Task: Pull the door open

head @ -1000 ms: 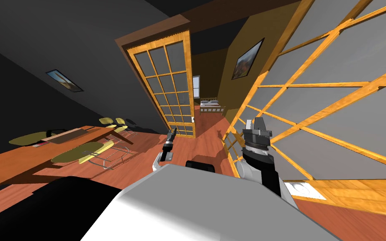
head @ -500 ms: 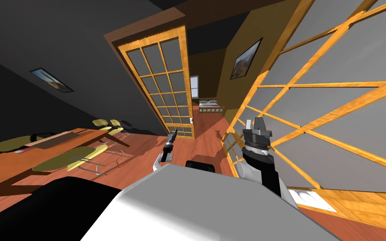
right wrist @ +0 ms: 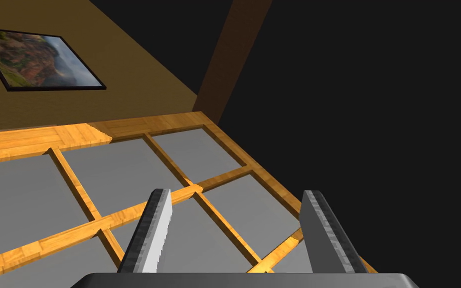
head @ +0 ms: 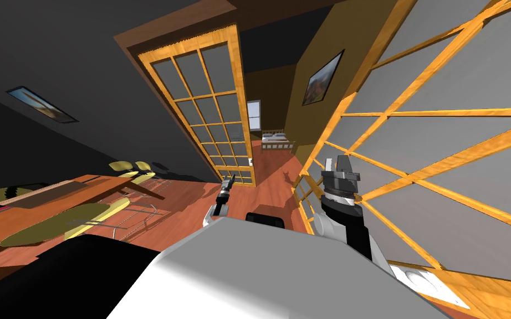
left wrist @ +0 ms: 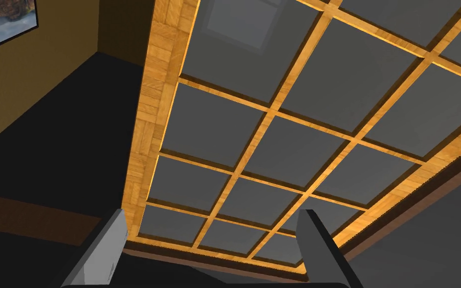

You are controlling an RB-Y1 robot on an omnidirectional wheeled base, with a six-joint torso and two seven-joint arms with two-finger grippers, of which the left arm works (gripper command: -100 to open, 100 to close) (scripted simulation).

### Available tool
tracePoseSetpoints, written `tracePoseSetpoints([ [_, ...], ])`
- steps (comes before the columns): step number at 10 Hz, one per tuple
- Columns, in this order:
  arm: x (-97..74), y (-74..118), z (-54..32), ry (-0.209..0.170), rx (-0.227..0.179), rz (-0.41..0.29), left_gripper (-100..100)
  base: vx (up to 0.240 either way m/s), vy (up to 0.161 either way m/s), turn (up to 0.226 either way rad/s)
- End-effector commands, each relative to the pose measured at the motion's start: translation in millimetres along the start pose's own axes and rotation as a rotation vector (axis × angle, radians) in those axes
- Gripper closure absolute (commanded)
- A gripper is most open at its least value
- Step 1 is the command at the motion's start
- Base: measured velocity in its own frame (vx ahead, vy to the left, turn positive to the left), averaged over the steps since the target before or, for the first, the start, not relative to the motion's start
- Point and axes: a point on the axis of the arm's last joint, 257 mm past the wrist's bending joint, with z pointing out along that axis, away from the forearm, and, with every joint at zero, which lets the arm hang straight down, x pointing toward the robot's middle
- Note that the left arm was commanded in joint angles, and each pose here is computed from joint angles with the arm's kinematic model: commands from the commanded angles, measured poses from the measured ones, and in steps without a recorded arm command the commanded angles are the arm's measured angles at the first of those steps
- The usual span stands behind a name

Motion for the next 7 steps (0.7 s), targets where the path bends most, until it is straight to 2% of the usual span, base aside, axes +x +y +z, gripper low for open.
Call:
tracePoseSetpoints([
  [1,8.2,4.9,-2.9,0.016,-0.009,0.03,-100,0.098,-0.034,-0.04],
  [3,23.5,13.9,-9.7,0.046,-0.024,0.079,-100,0.122,-0.024,-0.059],
  [7,42.9,24.2,-19.4,0.085,-0.041,0.139,-100,0.12,-0.024,-0.038],
])
